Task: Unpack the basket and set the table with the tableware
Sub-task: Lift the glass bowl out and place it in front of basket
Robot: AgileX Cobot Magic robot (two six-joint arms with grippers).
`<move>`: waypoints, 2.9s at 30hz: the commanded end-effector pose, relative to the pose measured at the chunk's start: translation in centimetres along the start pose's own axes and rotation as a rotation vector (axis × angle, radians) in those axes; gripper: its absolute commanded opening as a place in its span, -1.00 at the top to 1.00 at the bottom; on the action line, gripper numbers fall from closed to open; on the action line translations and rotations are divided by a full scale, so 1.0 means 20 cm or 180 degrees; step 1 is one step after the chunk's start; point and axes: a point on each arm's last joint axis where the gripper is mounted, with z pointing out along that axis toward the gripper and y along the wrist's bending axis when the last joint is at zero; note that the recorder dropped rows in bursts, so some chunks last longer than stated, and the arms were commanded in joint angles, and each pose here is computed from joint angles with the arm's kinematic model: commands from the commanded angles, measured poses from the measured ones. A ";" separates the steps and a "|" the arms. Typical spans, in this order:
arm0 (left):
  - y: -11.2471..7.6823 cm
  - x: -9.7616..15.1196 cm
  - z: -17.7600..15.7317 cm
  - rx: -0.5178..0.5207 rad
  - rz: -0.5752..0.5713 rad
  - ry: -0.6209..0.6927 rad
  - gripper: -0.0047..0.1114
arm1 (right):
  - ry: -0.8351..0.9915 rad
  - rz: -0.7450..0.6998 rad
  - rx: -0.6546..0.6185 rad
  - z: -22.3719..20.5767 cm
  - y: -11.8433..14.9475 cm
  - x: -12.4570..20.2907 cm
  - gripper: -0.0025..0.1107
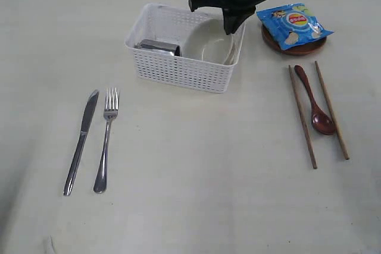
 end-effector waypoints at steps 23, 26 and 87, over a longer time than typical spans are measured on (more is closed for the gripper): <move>0.00 0.00 0.00 0.0009 0.0016 -0.0032 0.92 | -0.1305 -0.0395 -0.0828 -0.89 -0.07 0.10 0.96; 0.00 0.00 0.00 0.0009 0.0016 -0.0032 0.92 | -0.1232 -0.0340 -0.0880 -0.88 -0.12 0.14 0.96; 0.00 0.00 0.00 0.0009 0.0016 -0.0032 0.92 | 0.0487 -0.0553 -0.2153 0.18 0.06 0.70 0.09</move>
